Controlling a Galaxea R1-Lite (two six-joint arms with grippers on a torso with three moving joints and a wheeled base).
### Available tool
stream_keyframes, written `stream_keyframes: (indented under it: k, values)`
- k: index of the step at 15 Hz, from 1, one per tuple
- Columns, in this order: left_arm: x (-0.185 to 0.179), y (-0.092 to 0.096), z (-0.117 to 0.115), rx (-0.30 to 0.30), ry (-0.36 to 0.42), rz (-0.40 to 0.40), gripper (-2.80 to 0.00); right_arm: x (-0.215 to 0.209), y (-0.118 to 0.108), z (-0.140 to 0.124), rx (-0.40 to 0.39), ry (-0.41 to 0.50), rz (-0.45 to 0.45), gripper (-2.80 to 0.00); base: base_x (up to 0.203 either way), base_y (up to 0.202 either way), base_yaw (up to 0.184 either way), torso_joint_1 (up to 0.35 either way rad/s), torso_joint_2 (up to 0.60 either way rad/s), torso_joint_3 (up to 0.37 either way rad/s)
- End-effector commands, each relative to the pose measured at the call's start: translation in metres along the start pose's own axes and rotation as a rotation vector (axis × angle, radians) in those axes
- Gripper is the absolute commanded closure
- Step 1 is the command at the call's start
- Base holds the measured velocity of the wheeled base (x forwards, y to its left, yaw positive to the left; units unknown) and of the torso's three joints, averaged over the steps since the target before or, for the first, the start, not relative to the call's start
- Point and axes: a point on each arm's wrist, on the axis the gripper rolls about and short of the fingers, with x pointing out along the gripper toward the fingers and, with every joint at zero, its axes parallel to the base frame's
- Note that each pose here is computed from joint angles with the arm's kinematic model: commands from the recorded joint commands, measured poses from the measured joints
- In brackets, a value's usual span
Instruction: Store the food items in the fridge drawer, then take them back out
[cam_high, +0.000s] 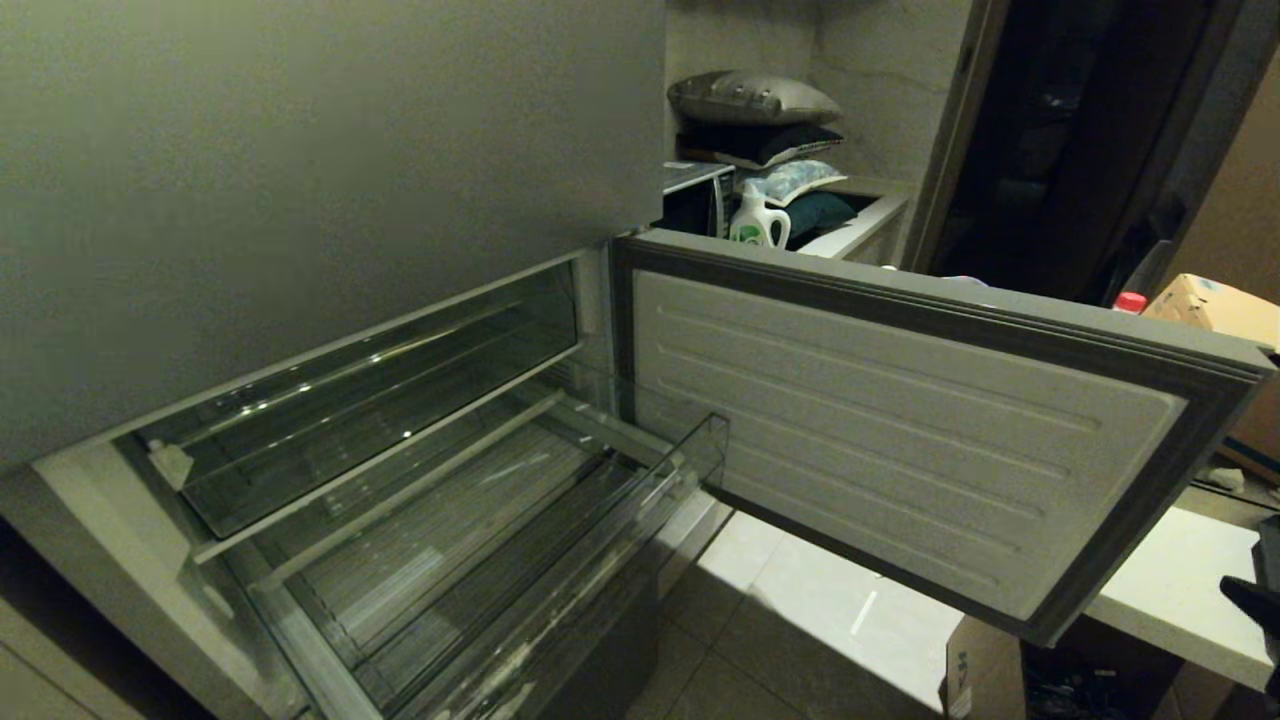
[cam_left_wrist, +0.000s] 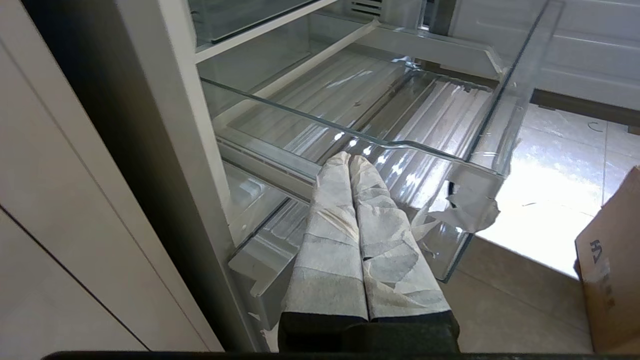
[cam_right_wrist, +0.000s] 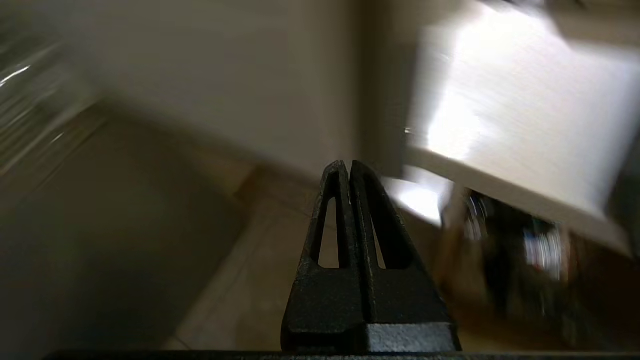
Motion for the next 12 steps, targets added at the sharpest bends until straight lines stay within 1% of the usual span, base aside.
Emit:
stream_keyframes:
  k: [1,3,5,7,8,9,10,11,12]
  values:
    - [0.0,0.0,0.0,0.0,0.001,0.0,0.0,-0.051,0.014,-0.022,-0.108,-0.197,0.123,0.0,0.0,0.0,0.0,0.0,0.0,0.0]
    - [0.0,0.0,0.0,0.0,0.001,0.0,0.0,-0.059,0.01,-0.049,-0.163,-0.149,0.142,0.0,0.0,0.0,0.0,0.0,0.0,0.0]
    - [0.0,0.0,0.0,0.0,0.001,0.0,0.0,-0.066,0.006,-0.065,-0.163,-0.179,0.134,0.0,0.0,0.0,0.0,0.0,0.0,0.0]
    - [0.0,0.0,0.0,0.0,0.001,0.0,0.0,-0.068,0.004,-0.072,-0.091,-0.183,0.115,0.0,0.0,0.0,0.0,0.0,0.0,0.0]
    - [0.0,0.0,0.0,0.0,0.001,0.0,0.0,-0.069,0.004,-0.075,-0.084,-0.177,0.116,0.0,0.0,0.0,0.0,0.0,0.0,0.0]
    - [0.0,0.0,0.0,0.0,0.001,0.0,0.0,-0.069,0.003,-0.08,-0.089,-0.142,0.112,0.0,0.0,0.0,0.0,0.0,0.0,0.0]
    - [0.0,0.0,0.0,0.0,0.001,0.0,0.0,-0.071,0.003,-0.081,-0.089,-0.148,0.091,0.0,0.0,0.0,0.0,0.0,0.0,0.0]
    - [0.0,0.0,0.0,0.0,0.001,0.0,0.0,-0.073,0.003,-0.082,-0.094,-0.174,0.073,0.0,0.0,0.0,0.0,0.0,0.0,0.0]
    - [0.0,0.0,0.0,0.0,0.001,0.0,0.0,-0.074,0.003,-0.084,-0.117,-0.184,0.061,0.0,0.0,0.0,0.0,0.0,0.0,0.0]
